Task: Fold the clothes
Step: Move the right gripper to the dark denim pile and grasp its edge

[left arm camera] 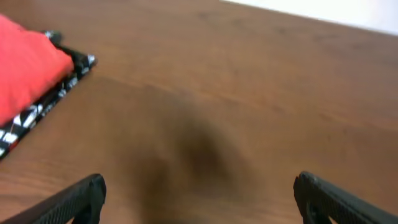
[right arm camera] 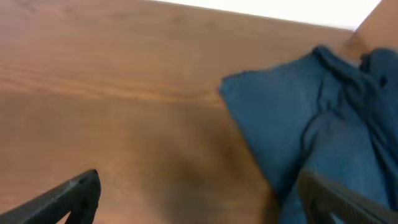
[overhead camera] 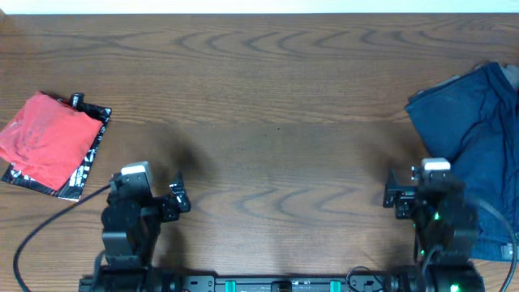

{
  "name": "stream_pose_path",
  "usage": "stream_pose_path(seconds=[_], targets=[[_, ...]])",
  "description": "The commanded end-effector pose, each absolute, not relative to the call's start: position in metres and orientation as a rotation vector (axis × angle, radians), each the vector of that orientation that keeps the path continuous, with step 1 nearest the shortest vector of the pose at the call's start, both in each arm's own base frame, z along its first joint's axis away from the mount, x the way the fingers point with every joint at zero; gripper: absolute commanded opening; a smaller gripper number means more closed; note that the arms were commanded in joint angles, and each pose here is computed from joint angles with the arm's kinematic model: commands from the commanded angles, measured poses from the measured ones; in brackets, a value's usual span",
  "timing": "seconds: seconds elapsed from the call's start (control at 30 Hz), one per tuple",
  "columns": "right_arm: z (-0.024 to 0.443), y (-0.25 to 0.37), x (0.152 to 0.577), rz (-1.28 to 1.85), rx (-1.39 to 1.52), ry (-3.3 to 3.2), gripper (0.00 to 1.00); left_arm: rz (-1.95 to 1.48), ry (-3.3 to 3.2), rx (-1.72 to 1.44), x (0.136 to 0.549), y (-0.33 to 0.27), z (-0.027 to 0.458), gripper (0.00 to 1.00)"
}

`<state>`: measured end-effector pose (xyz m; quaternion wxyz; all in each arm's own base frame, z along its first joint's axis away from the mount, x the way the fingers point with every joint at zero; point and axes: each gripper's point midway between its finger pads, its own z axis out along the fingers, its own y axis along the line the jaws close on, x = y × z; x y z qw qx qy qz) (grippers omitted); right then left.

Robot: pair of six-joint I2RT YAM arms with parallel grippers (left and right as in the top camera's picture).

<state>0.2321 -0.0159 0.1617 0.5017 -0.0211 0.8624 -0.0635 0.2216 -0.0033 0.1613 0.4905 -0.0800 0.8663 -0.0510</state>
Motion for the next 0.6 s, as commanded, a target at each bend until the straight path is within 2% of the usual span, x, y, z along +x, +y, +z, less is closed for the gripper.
stream_pose_path(seconds=[0.0,0.1,0.27,0.33,0.37,0.43,0.57], targets=[[0.175,-0.016,0.239,-0.130,-0.018,2.158,0.99,-0.176,2.134,-0.177,0.224,-0.012,0.181,0.98],[0.189,-0.008,0.247,-0.070,-0.040,2.213,0.99,-0.215,2.185,-0.160,0.223,-0.019,0.188,0.98],[0.215,0.049,0.254,0.354,-0.122,2.184,0.99,-0.233,2.238,-0.156,0.220,-0.022,0.192,0.98],[0.213,0.047,0.256,0.340,-0.117,2.192,0.99,-0.233,2.238,-0.156,0.220,-0.022,0.192,0.98],[0.208,0.038,0.256,0.296,-0.056,2.216,0.99,-0.233,2.237,-0.155,0.220,-0.022,0.192,0.98],[0.185,-0.005,0.251,0.097,0.283,2.307,0.99,-0.233,2.236,-0.156,0.220,-0.022,0.193,0.98],[0.140,-0.074,0.201,-0.355,0.885,2.393,0.99,-0.229,2.236,-0.157,0.220,-0.021,0.192,0.98]])
